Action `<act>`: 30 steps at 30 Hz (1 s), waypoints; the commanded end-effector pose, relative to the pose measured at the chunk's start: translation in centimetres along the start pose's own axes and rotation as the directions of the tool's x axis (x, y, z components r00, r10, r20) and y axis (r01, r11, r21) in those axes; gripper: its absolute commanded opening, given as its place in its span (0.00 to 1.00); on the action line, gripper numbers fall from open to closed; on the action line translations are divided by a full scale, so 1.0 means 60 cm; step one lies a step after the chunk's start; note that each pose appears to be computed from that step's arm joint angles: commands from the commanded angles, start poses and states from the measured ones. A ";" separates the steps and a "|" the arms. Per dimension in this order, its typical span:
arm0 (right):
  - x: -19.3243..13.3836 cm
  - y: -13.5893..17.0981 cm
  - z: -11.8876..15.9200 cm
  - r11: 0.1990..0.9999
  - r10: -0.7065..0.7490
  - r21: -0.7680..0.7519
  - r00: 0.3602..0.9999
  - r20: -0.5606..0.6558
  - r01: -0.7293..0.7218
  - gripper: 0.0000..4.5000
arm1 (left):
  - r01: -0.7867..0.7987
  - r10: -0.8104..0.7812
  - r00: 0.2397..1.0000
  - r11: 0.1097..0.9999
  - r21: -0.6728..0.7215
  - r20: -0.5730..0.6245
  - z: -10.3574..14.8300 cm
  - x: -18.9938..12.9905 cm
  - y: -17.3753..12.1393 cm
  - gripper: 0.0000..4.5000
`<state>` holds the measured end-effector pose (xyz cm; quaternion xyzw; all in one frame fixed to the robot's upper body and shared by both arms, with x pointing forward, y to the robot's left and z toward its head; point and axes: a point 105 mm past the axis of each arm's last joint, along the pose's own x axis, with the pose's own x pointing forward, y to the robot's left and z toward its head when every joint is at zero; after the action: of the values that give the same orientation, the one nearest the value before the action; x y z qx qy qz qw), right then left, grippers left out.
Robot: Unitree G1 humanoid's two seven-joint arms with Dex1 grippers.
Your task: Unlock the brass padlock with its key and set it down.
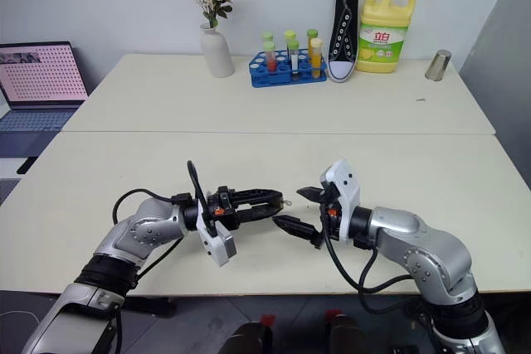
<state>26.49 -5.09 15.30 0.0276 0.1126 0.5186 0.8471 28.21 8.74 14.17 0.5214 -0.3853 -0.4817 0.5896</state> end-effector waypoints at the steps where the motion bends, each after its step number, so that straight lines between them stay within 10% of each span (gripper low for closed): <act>1: 0.004 0.011 0.015 0.999 0.037 -0.012 0.999 0.034 -0.036 0.87 | -0.018 0.017 1.000 1.000 0.025 0.014 0.005 0.001 0.009 0.21; 12: 0.002 0.014 0.012 0.999 0.051 -0.013 0.999 0.018 -0.051 0.00 | -0.024 0.024 1.000 0.999 0.027 -0.002 0.002 -0.002 0.010 0.21; 30: 0.001 0.008 0.000 0.998 0.062 -0.011 0.997 -0.051 -0.062 0.00 | -0.052 0.053 0.999 0.998 0.024 -0.011 0.001 0.003 0.015 0.21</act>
<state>26.67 -5.19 15.15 0.0145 0.1273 0.5267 0.8404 28.46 8.79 13.78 0.5267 -0.3766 -0.4759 0.5953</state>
